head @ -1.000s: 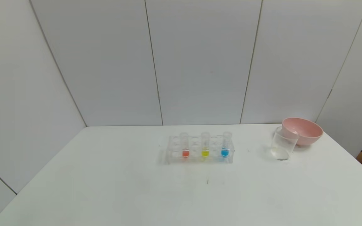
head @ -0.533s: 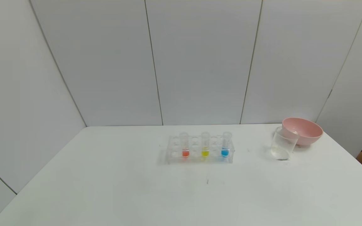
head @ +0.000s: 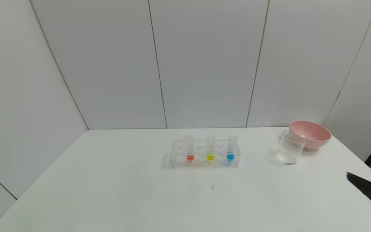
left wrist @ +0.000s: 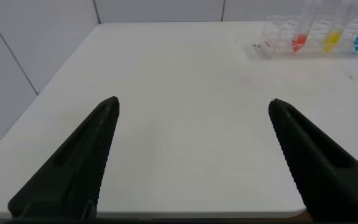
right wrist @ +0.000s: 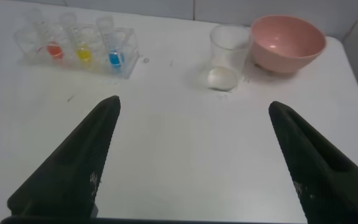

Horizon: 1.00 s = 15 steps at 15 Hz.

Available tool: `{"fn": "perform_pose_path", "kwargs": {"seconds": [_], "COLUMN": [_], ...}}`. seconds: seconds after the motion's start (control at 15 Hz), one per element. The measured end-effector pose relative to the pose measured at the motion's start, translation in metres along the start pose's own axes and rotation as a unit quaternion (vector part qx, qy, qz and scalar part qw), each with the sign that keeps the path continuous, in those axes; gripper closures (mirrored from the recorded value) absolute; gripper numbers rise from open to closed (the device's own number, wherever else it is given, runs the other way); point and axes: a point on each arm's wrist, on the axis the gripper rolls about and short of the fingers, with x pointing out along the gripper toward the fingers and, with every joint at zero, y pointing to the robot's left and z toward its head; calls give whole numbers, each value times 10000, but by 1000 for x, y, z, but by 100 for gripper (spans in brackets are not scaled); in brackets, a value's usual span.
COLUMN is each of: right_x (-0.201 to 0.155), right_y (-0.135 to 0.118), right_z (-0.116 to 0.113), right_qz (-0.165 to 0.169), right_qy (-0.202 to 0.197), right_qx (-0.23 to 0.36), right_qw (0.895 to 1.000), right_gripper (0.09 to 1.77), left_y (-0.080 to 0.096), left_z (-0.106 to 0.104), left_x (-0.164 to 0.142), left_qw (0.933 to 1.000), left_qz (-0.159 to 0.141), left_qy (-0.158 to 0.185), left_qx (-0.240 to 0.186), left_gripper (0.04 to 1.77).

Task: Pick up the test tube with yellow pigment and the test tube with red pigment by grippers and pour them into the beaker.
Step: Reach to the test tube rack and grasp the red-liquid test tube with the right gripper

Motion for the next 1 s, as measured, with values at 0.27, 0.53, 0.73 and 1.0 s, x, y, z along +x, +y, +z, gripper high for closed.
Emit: {"fn": "perform_pose_path", "kwargs": {"seconds": [0.27,0.53,0.73,1.0], "right_x": [40,76,91,113], "right_y": [25,51,85,135], "right_z": [1,10,10,13], "right_qz": [788,774,624,512], "right_qy": [683,946,1055,1044], "right_qx": [322,220,104,-49], "right_qw": [9940,9923,9924,9932], "right_gripper": [15,15,15,15], "left_y": [0,0,0,0], "left_z": [0,0,0,0], "left_x": [0,0,0,0], "left_qw": [10000,10000,10000,10000], "left_qz": [0,0,0,0], "left_qy": [0,0,0,0], "left_qx": [2,0,0,0], "left_gripper": [9,9,9,9]}}
